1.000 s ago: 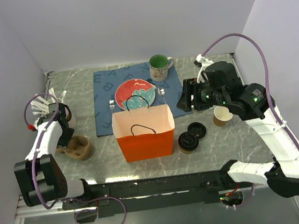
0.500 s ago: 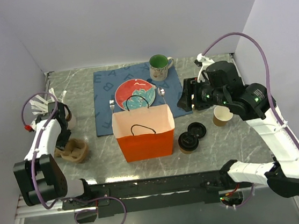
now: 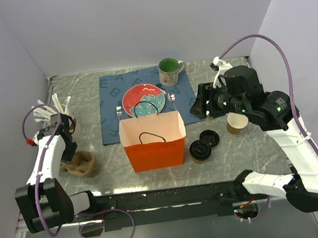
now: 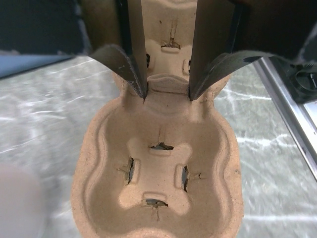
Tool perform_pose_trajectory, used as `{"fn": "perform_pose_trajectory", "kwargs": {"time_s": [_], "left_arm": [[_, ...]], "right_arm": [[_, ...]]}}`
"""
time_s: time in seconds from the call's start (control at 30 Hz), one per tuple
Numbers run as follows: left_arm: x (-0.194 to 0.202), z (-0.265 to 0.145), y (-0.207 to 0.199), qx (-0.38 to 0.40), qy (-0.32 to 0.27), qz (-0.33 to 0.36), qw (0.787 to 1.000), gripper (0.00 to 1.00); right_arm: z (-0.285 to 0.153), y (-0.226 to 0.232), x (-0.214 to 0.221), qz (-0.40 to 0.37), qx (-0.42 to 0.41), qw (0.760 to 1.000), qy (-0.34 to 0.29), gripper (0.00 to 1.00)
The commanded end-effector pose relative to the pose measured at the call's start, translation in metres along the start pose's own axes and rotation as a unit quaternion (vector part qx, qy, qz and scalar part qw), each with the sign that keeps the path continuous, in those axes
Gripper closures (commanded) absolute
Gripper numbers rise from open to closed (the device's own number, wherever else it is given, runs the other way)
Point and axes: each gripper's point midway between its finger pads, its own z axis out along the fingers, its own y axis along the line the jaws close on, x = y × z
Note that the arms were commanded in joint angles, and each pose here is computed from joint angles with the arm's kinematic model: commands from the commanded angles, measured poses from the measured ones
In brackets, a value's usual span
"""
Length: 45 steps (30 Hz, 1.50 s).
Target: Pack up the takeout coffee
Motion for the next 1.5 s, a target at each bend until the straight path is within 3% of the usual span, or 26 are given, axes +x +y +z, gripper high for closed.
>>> {"fn": "perform_pose_trajectory", "kwargs": {"time_s": [0.0,0.23,0.43,0.7,0.97,1.07,1.2,1.37,1.47], "left_arm": [[0.001,-0.001,-0.003,0.009,0.005,-0.018,1.0,0.6],[0.001,-0.001,-0.003,0.003,0.008,-0.015,1.0,0.54],[0.002,-0.002,-0.001,-0.002,0.011,-0.012,1.0,0.59],[-0.013,-0.029,0.004,0.018,-0.004,-0.019,1.0,0.6],[-0.019,-0.067,0.006,0.087,-0.005,0.001,0.996,0.61],[-0.021,-0.091,-0.006,0.159,-0.008,0.027,0.987,0.62],[-0.009,-0.121,-0.022,0.267,0.008,0.091,0.959,0.63],[0.002,-0.147,-0.027,0.33,0.024,0.144,0.932,0.69],[-0.003,-0.179,-0.041,0.403,0.011,0.168,0.9,0.71]], "right_arm": [[-0.012,0.004,-0.014,0.0,-0.012,0.999,-0.037,0.31],[-0.014,0.005,-0.016,-0.007,-0.012,0.999,-0.041,0.31],[-0.015,0.004,-0.017,-0.016,-0.011,0.999,-0.044,0.31],[-0.017,0.005,-0.021,-0.027,-0.013,0.998,-0.046,0.31],[-0.016,0.009,-0.024,-0.036,-0.023,0.998,-0.047,0.31],[-0.016,0.008,-0.023,-0.041,-0.023,0.998,-0.047,0.31],[-0.019,0.01,-0.027,-0.053,-0.027,0.997,-0.054,0.3],[-0.022,0.01,-0.028,-0.063,-0.028,0.996,-0.06,0.3],[-0.023,0.006,-0.026,-0.07,-0.023,0.995,-0.062,0.29]]}}
